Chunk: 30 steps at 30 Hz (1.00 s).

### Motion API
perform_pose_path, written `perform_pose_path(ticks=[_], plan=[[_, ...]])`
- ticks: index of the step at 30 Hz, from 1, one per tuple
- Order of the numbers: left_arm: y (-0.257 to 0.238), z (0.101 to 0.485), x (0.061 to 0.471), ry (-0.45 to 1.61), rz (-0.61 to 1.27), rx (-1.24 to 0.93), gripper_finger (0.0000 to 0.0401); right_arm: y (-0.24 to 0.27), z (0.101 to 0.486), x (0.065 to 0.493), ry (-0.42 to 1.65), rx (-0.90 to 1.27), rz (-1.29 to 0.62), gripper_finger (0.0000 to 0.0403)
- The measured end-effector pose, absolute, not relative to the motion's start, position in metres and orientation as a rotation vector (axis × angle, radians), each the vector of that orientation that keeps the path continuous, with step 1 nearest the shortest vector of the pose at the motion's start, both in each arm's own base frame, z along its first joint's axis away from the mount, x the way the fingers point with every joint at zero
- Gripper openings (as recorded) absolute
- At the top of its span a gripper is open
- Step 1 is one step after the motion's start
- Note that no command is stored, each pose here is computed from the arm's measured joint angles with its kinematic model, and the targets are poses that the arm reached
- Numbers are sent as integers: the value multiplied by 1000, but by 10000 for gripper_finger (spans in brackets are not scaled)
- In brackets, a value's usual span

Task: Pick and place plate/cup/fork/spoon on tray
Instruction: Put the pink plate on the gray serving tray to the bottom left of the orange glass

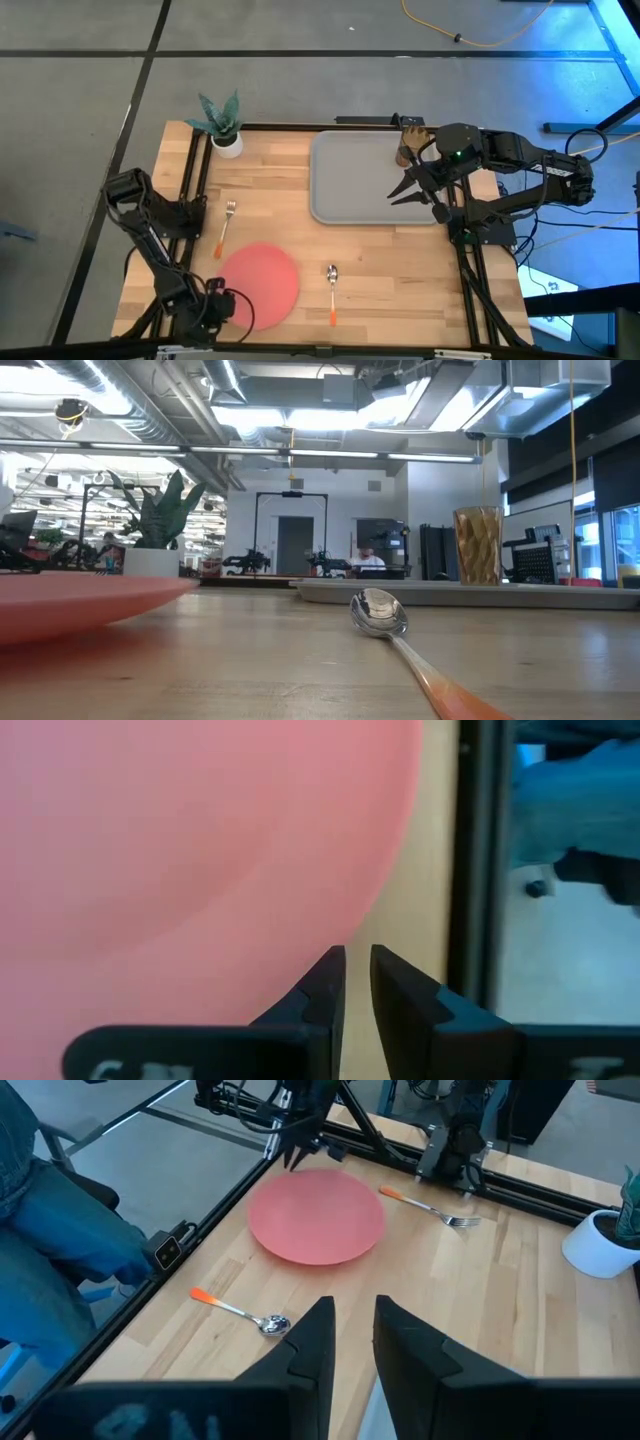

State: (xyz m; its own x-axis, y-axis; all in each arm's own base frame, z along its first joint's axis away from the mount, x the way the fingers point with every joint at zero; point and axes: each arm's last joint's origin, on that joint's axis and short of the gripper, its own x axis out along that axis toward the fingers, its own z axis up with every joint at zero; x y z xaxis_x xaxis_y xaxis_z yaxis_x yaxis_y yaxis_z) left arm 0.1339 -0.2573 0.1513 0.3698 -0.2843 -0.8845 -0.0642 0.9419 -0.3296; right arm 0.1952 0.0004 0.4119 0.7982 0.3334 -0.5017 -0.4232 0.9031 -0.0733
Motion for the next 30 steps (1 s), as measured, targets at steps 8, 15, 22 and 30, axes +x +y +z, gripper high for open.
perform_pose_path(ticks=[8, 15, 22, 30], plan=[[-243, 149, 147, 1142, -86, -202, 44, 0, 412, 195, 502, -186, 409, 73], [-227, 147, 158, 1155, -34, -78, 44, 0, 412, 195, 502, -186, 409, 73], [-221, 151, 163, 1084, 6, -15, 44, 0, 412, 195, 503, -187, 406, 73], [-225, 160, 166, 1085, 3, -19, 44, -4, 411, 197, 536, -245, 231, 73]])
